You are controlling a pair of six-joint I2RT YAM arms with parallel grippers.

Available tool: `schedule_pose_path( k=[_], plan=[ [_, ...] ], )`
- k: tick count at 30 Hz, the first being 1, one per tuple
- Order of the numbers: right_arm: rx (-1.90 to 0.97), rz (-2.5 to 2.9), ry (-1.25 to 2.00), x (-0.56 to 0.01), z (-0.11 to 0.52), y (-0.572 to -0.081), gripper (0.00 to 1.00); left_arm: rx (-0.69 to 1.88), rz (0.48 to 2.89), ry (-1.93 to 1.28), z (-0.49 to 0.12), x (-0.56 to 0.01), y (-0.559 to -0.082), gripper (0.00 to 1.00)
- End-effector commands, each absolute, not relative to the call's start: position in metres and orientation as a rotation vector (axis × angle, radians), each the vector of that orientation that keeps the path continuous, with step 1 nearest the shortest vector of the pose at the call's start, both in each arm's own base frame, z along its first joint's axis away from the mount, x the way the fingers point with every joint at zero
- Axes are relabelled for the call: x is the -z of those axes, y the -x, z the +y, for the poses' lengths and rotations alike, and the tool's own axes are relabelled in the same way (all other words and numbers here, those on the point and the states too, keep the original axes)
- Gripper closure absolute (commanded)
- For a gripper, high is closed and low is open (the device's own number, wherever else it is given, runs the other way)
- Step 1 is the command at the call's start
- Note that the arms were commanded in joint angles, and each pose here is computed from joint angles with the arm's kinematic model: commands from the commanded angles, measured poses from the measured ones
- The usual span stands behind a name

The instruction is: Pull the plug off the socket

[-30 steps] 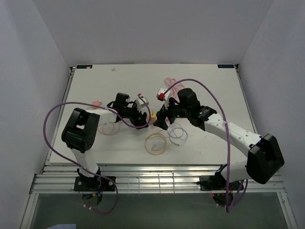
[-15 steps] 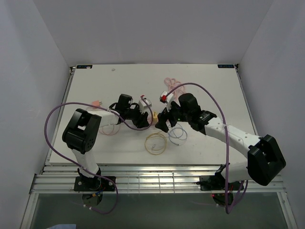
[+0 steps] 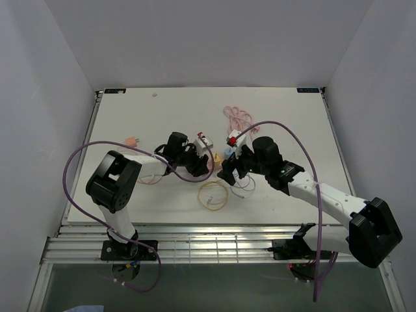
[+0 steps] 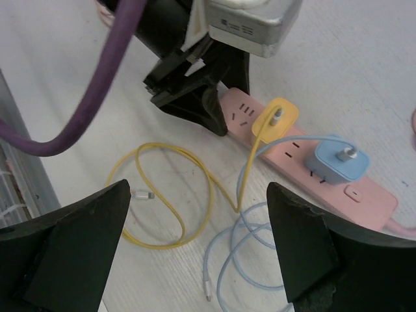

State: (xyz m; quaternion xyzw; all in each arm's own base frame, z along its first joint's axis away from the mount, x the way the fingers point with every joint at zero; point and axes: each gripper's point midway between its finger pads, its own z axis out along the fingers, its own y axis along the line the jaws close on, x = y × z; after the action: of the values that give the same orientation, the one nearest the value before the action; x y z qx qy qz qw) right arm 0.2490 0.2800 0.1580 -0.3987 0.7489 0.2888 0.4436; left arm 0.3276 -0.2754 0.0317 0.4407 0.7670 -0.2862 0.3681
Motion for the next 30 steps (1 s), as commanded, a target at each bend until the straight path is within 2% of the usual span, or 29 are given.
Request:
schedule_pose_path(
  k=[1,4,8,17,28,30],
  plan=[
    [-0.862,1.642,1.04,-0.19,0.297,-0.231,0.09,0.749,1.961,-1.134,-0.286,-0.035,-0.313,0.85],
    [-0.944,1.548,1.059,-0.2,0.305,-0.219,0.09,0.755,1.935,-1.14,-0.286,-0.039,-0.306,0.86],
    [-0.998,1.632,1.074,-0.179,0.315,-0.217,0.08,0.77,1.908,-1.163,-0.288,-0.041,-0.297,0.87],
    [-0.844,1.838,0.92,-0.128,0.315,-0.26,0.08,0.782,1.939,-1.139,-0.291,-0.032,-0.299,0.96],
    [-0.706,1.887,0.806,-0.106,0.307,-0.288,0.0,0.818,1.933,-1.155,-0.293,-0.032,-0.293,0.97],
    [-0.681,1.874,0.792,-0.107,0.305,-0.293,0.05,0.83,1.932,-1.158,-0.294,-0.031,-0.292,0.98]
  ],
)
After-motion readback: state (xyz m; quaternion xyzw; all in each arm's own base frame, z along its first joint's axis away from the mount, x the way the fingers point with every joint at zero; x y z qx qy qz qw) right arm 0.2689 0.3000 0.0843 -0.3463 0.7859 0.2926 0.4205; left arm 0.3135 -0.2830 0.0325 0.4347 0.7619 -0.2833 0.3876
